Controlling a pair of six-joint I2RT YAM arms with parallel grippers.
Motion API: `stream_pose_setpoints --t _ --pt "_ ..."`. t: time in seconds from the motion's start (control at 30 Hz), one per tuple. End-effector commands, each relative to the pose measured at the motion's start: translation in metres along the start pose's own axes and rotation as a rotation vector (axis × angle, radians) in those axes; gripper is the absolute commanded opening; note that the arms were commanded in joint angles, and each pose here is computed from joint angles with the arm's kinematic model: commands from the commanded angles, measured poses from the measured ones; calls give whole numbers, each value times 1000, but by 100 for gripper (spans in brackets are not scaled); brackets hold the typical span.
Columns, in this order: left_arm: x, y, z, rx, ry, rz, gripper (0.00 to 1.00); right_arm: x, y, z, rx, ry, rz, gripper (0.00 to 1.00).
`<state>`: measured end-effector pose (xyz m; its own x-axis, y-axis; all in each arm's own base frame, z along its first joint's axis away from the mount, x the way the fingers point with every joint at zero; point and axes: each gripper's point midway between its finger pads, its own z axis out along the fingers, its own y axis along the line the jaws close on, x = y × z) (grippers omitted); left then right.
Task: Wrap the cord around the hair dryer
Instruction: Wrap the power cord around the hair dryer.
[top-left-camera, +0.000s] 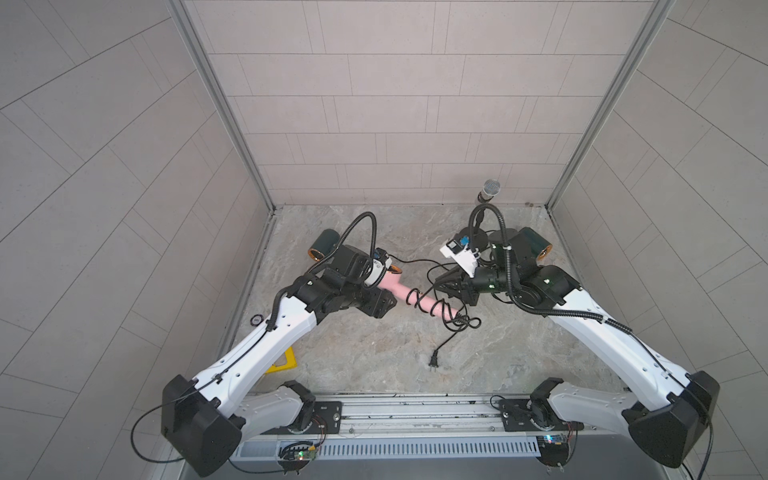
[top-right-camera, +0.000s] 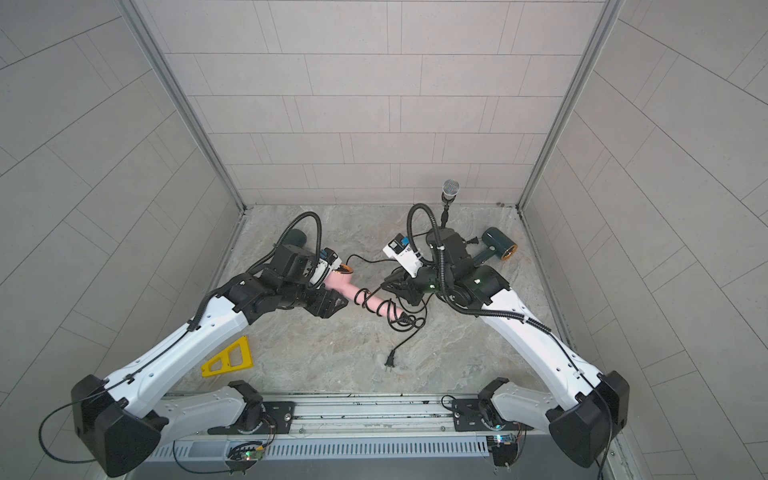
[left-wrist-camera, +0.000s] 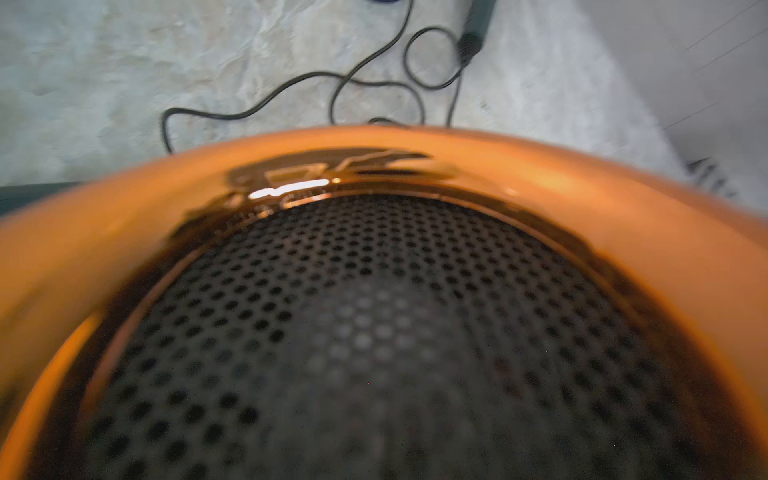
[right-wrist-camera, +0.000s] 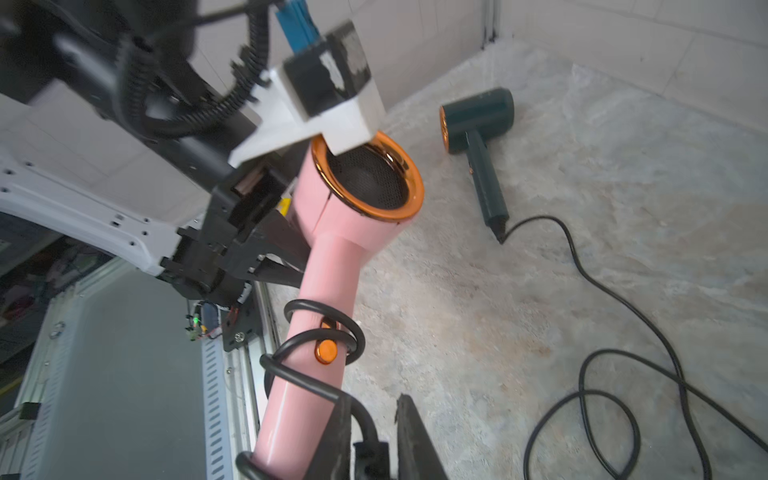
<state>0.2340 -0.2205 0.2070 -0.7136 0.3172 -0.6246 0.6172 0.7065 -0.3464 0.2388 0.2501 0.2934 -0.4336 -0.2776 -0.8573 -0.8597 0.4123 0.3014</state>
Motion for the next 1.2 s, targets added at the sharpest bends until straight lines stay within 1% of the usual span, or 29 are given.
stream_pose_setpoints --t 0.0,0.03,0.13,0.23,0.33,0.37,0.47,0.6,0.7,0.8,1.0,1.13,1.17 --pt "-36 -62 -24 377 -199 21 0 -22 1 -6 -71 -137 -54 0" --pt "-46 -67 -28 421 -257 2 0 -25 2 -6 -79 -166 -56 0" --pt "-70 -79 -37 537 -368 -56 0 -34 3 -6 -112 -264 -29 0" --pt "-89 -82 -43 588 -445 -113 0 -48 1 -11 -119 -406 3 0" --pt "-105 -79 -51 607 -525 -200 0 -61 0 -21 -101 -574 -6 0" --pt "-110 -76 -53 603 -547 -224 0 -62 1 -23 -89 -602 -17 0" --pt "-120 -64 -55 559 -608 -318 0 -61 2 -24 0 -651 -74 0" --pt "-125 -44 -57 531 -686 -489 0 -62 2 -27 138 -690 -141 0" --pt "-121 -30 -54 511 -710 -609 0 -62 4 -26 239 -691 -207 0" --pt "-118 -23 -55 485 -715 -673 0 -59 5 -18 318 -642 -279 0" --pt "-115 -22 -66 435 -691 -729 0 -45 7 7 456 -492 -450 0" --pt "-106 -19 -63 370 -630 -755 0 -37 5 18 540 -408 -552 0" --pt "-102 -16 -63 336 -615 -757 0 -35 4 21 552 -389 -567 0"
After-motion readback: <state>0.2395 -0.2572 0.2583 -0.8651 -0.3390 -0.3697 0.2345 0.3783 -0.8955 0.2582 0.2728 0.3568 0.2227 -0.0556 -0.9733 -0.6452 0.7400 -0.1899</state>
